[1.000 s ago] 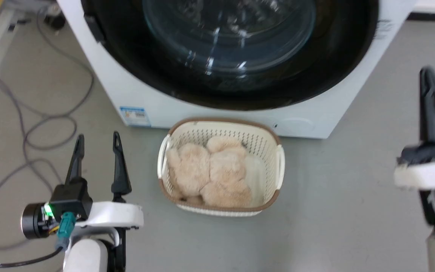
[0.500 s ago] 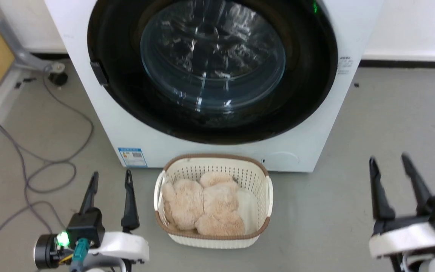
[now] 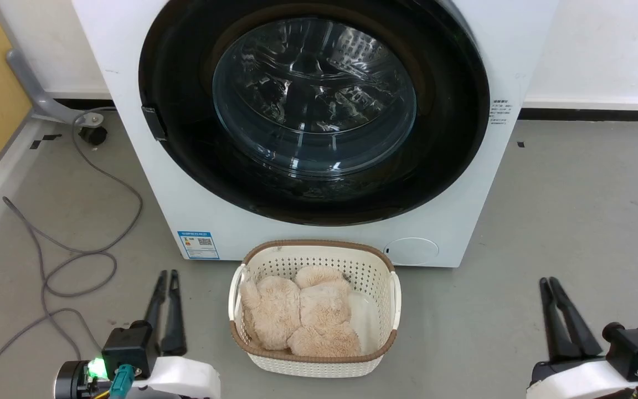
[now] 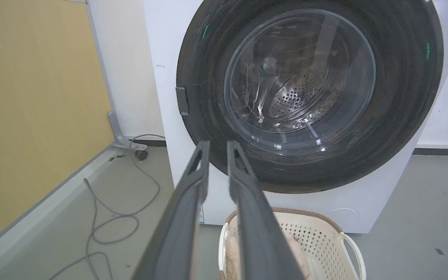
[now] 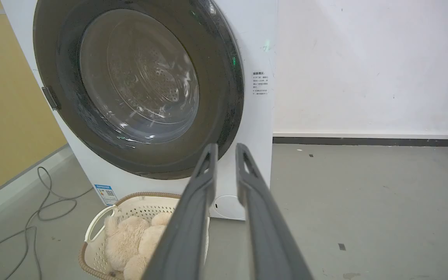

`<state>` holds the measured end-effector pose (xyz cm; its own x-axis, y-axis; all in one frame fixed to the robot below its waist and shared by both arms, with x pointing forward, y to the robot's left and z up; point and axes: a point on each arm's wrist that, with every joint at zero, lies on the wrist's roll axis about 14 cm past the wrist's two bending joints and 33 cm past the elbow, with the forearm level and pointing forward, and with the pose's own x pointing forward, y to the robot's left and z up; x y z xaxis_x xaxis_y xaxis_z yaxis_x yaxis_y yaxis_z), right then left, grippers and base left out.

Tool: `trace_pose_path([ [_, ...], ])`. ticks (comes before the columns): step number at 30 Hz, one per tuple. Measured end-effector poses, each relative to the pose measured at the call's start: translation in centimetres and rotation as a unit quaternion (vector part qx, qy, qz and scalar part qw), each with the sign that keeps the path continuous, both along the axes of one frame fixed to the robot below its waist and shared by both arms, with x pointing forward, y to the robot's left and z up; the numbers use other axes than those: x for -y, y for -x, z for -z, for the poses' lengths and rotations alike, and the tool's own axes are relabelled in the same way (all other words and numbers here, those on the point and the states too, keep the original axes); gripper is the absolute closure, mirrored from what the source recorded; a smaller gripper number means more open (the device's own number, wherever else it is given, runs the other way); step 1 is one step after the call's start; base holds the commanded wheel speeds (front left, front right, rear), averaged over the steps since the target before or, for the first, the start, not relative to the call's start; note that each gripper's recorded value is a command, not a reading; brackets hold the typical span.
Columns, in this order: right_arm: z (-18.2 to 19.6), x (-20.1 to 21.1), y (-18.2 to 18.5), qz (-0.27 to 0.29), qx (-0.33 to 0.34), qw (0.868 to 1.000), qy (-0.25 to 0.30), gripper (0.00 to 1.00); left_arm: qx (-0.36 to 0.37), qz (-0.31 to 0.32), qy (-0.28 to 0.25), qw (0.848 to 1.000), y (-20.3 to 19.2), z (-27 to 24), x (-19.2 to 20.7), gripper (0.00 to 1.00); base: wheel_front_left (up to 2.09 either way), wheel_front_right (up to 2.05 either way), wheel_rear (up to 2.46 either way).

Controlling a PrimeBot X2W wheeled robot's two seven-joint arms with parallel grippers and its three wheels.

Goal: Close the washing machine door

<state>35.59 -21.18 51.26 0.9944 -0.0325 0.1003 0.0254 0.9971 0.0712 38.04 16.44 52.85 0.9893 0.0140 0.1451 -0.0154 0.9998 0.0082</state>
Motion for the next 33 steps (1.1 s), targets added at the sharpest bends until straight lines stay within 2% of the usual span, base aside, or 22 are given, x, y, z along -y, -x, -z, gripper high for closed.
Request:
trace_pose_path([
  [33, -0.3, -1.5, -0.6, -0.024, -0.016, 0.999, 0.015, 1.00, -0.020, 0.002, -0.001, 1.000, 0.1, 0.0, -0.3, 1.00, 0.00, 0.00, 0.00],
])
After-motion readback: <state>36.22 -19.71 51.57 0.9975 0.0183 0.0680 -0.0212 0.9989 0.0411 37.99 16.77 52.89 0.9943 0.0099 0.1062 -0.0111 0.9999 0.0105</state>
